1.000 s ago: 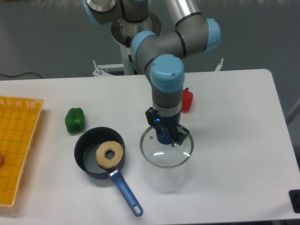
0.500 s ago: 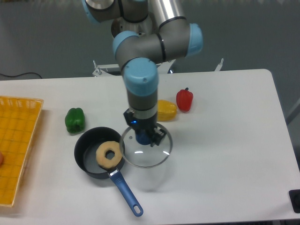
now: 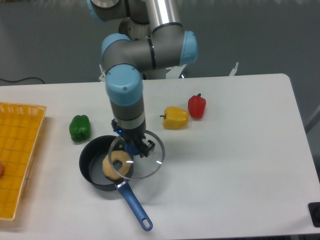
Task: Close the pot lid
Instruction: 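Carry the glass lid over to the dark saucepan, then lower the glass lid onto the saucepan rim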
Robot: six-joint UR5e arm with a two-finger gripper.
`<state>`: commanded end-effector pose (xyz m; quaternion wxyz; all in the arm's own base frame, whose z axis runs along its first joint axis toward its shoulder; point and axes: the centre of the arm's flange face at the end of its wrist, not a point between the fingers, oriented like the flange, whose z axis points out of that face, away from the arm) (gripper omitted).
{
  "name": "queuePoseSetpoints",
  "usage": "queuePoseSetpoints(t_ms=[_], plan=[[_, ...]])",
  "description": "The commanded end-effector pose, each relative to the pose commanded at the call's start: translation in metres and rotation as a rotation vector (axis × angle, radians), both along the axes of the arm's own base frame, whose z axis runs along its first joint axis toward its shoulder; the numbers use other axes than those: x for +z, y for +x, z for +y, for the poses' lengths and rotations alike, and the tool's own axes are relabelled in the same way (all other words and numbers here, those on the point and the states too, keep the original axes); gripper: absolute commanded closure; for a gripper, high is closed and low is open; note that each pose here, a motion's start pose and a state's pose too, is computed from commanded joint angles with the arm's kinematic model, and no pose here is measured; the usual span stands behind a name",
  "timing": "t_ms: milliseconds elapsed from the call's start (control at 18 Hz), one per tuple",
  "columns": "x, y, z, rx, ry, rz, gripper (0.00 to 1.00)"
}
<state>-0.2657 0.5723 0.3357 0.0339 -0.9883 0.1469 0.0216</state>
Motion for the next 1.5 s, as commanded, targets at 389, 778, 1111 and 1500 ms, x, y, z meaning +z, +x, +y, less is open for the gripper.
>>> queuePoseSetpoints(t_ms=[389, 778, 1111, 1500], plan=[[-0.006, 0.017, 0.013, -0.033, -0.012, 0.003, 0.4], [-0.018, 0.039, 0.022, -0.066, -0.045, 0.018, 0.4], [-0.017, 0.051, 0.027, -0.063, -0.039, 0.019, 0.4], [-0.026, 0.052, 0.028, -0.064, -0.053, 0.01, 0.39]])
